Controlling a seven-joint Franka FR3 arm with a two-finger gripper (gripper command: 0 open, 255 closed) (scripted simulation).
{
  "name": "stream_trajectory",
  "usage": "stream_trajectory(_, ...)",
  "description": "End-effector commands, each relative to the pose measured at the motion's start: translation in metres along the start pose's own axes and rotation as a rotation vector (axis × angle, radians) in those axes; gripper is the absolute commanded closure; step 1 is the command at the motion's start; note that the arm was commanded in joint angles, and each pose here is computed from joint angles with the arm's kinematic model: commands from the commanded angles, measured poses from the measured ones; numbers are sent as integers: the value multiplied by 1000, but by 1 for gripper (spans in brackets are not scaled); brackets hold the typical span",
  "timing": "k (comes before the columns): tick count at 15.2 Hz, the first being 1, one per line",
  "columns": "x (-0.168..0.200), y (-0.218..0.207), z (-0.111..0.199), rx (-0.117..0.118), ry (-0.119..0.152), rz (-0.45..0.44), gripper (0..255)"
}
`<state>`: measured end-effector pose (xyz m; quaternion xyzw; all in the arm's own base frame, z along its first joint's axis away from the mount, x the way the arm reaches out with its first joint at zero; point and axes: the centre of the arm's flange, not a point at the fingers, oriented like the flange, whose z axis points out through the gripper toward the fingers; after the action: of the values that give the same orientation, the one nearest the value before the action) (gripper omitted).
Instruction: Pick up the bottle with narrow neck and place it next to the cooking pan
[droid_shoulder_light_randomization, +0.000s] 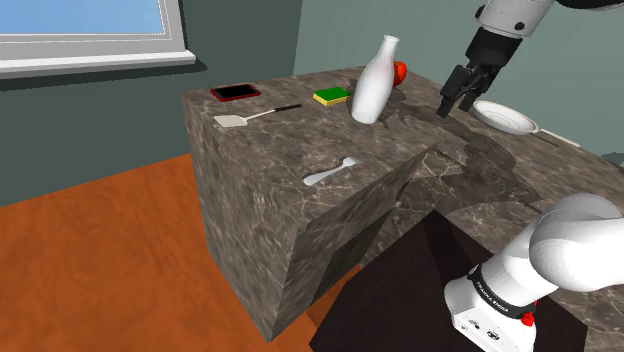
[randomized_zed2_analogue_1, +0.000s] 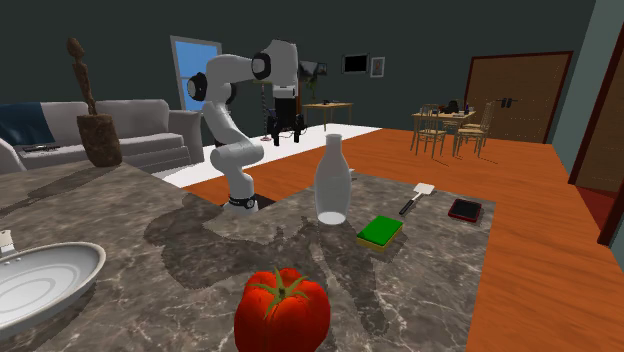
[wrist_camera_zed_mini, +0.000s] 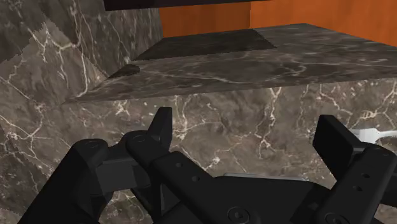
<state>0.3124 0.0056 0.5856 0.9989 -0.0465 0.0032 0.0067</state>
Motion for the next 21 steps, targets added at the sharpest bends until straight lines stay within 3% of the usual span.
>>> stream_trajectory(1,0,0,0,0,0,0,0)
stream_trajectory(21,245,56,-79,-5,0,-74,0)
